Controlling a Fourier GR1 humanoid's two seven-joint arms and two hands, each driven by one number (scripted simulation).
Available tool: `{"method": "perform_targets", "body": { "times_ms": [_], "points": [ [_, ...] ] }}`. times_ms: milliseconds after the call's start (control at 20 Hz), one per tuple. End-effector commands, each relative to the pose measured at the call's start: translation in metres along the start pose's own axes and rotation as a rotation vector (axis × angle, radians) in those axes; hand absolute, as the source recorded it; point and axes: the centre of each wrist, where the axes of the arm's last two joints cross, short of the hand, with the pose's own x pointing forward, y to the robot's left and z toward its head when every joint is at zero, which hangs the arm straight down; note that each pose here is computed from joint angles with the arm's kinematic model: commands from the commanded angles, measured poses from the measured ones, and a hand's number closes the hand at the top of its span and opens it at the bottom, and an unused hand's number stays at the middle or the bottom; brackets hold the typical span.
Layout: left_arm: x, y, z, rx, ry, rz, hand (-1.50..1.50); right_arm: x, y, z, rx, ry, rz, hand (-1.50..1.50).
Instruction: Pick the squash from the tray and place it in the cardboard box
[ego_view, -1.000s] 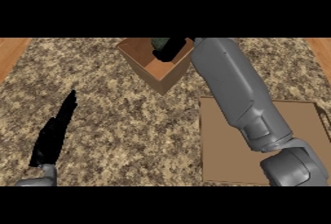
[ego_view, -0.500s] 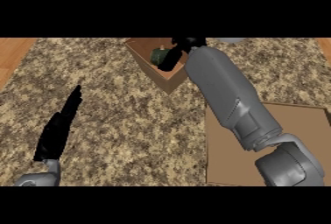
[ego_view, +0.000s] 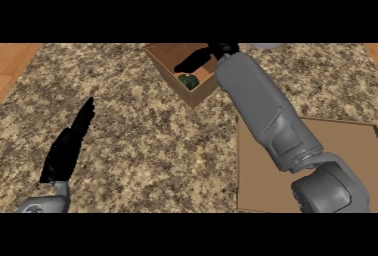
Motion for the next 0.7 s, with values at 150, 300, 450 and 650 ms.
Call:
{"method": "perform_targets", "body": {
  "times_ms": [150,300,450,650],
  "points": [
    [0.0,0.005,0.0,0.012,-0.003,0.011,0.0,-0.009,-0.033,-0.004,-0.19,-0.038,-0.317,-1.5],
    [-0.008,0.01,0.0,0.031,0.007,0.002,0.0,-0.024,-0.068,-0.005,-0.249,-0.026,-0.426,-1.5],
    [-0.004,-0.007,0.006,0.029,0.001,0.008,0.0,-0.055,-0.088,0.004,-0.333,0.023,-0.445,-1.5],
    [-0.007,-0.001,0.001,0.044,0.007,0.011,0.0,-0.079,-0.124,0.012,-0.436,0.063,-0.431,-1.5]
  ]
}}
